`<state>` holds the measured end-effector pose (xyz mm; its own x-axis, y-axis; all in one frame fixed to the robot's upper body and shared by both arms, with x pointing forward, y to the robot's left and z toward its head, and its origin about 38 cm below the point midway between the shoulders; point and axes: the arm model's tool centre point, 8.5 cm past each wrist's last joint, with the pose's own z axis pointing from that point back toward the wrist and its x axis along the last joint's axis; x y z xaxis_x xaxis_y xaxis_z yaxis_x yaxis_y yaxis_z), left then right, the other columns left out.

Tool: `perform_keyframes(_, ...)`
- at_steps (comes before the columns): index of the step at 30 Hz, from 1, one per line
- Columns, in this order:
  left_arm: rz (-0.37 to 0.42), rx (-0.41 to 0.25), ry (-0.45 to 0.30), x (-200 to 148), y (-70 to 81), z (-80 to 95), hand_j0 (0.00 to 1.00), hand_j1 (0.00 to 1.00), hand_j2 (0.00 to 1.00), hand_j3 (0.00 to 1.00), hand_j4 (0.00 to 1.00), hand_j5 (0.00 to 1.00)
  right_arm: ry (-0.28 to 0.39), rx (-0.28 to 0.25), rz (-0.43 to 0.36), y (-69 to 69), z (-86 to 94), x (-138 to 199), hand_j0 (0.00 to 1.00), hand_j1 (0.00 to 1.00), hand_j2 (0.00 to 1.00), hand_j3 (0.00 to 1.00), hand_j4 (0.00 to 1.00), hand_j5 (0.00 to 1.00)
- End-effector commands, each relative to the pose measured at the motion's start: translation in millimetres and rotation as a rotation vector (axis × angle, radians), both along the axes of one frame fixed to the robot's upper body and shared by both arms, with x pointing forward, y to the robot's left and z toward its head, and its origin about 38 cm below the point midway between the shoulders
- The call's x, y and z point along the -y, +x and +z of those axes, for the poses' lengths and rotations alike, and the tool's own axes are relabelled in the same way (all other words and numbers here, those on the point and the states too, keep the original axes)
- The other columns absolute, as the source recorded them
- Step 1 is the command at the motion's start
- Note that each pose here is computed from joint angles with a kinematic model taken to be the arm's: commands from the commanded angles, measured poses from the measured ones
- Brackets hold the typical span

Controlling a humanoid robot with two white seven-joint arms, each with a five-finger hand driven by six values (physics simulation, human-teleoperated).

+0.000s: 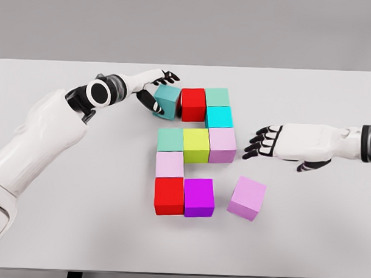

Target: Assemble the squares on the desktop into the number 2

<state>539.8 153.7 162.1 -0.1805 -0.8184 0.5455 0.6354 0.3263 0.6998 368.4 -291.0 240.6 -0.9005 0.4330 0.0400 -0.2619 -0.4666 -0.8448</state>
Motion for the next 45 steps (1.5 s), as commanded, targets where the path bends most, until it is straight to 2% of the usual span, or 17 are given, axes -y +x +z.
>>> perform_keyframes(1, 0.001, 0.003, -0.003, 0, 0.2, 0.4, 0.91, 0.91, 0.91, 0.91, 0.91, 0.91, -0.028, 0.015, -0.042, -0.7, 11.4, 19, 1.0, 1.0, 1.0, 1.0, 1.0, 1.0)
perform_keyframes(7, -0.01, 0.01, -0.008, 0, -0.1, 1.6, 0.91, 0.91, 0.91, 0.91, 0.91, 0.91, -0.082, -0.072, -0.072, -18.5, -16.4, 38, 1.0, 1.0, 1.0, 1.0, 1.0, 1.0)
perform_keyframes(10, -0.013, 0.019, -0.022, -12, 0.5, 5.4, 0.98, 0.98, 0.98, 0.98, 0.98, 0.98, -0.124, -0.072, -0.096, -21.9, -14.1, 52, 1.0, 1.0, 1.0, 1.0, 1.0, 1.0)
perform_keyframes(12, -0.043, 0.059, -0.039, -35, -0.4, 15.8, 1.0, 1.0, 1.0, 1.0, 1.0, 1.0, -0.149, -0.085, -0.096, -25.8, -24.0, 55, 1.0, 1.0, 1.0, 1.0, 1.0, 1.0)
perform_keyframes(14, -0.065, 0.134, -0.042, -87, -1.3, 40.8, 1.0, 1.0, 1.0, 1.0, 1.0, 1.0, -0.172, -0.091, -0.089, -28.4, -33.4, 54, 1.0, 1.0, 1.0, 1.0, 1.0, 1.0)
perform_keyframes(16, -0.09, 0.191, -0.01, -121, -5.8, 56.2, 1.0, 1.0, 1.0, 1.0, 1.0, 1.0, -0.19, -0.1, -0.085, -31.7, -41.7, 54, 1.0, 1.0, 1.0, 1.0, 1.0, 1.0)
perform_keyframes(19, -0.073, 0.178, 0.049, -152, -12.8, 52.4, 1.0, 1.0, 1.0, 1.0, 1.0, 1.0, -0.189, -0.108, -0.083, -33.3, -44.3, 54, 1.0, 1.0, 1.0, 1.0, 1.0, 1.0)
perform_keyframes(20, -0.109, 0.177, 0.081, -159, -19.4, 47.8, 1.0, 1.0, 1.0, 1.0, 1.0, 1.0, -0.186, -0.109, -0.08, -33.2, -45.3, 52, 1.0, 1.0, 1.0, 1.0, 1.0, 1.0)
perform_keyframes(22, -0.364, 0.263, 0.121, -176, -47.2, 50.1, 1.0, 1.0, 1.0, 1.0, 1.0, 1.0, -0.18, -0.112, -0.075, -33.3, -47.2, 49, 1.0, 1.0, 1.0, 1.0, 1.0, 1.0)
perform_keyframes(23, -0.433, 0.295, 0.14, -182, -54.6, 54.4, 1.0, 1.0, 1.0, 1.0, 1.0, 1.0, -0.176, -0.112, -0.073, -33.1, -47.8, 48, 1.0, 1.0, 1.0, 1.0, 1.0, 1.0)
perform_keyframes(24, -0.453, 0.297, 0.216, -194, -58.3, 53.3, 1.0, 1.0, 1.0, 1.0, 1.0, 1.0, -0.167, -0.112, -0.067, -32.5, -49.0, 44, 1.0, 1.0, 1.0, 1.0, 1.0, 1.0)
perform_keyframes(31, -0.486, 0.264, 0.251, -187, -60.5, 38.6, 1.0, 1.0, 1.0, 1.0, 1.0, 1.0, -0.145, -0.115, -0.053, -31.5, -52.6, 36, 1.0, 1.0, 1.0, 1.0, 1.0, 1.0)
perform_keyframes(34, -0.517, 0.269, 0.241, -169, -56.9, 33.7, 1.0, 1.0, 1.0, 1.0, 1.0, 1.0, -0.137, -0.113, -0.048, -30.8, -53.1, 33, 1.0, 1.0, 1.0, 1.0, 1.0, 1.0)
perform_keyframes(35, -0.531, 0.264, 0.249, -156, -51.5, 24.8, 1.0, 1.0, 1.0, 1.0, 1.0, 1.0, -0.133, -0.112, -0.046, -30.3, -53.1, 31, 1.0, 1.0, 1.0, 1.0, 1.0, 1.0)
perform_keyframes(37, -0.557, 0.264, 0.26, -142, -48.9, 17.9, 1.0, 1.0, 1.0, 1.0, 1.0, 1.0, -0.129, -0.111, -0.043, -29.8, -53.1, 30, 1.0, 1.0, 1.0, 1.0, 1.0, 1.0)
perform_keyframes(45, -0.597, 0.273, 0.24, -118, -47.3, 13.2, 1.0, 1.0, 1.0, 1.0, 1.0, 1.0, -0.106, -0.102, -0.032, -26.8, -51.8, 22, 1.0, 1.0, 1.0, 1.0, 1.0, 1.0)
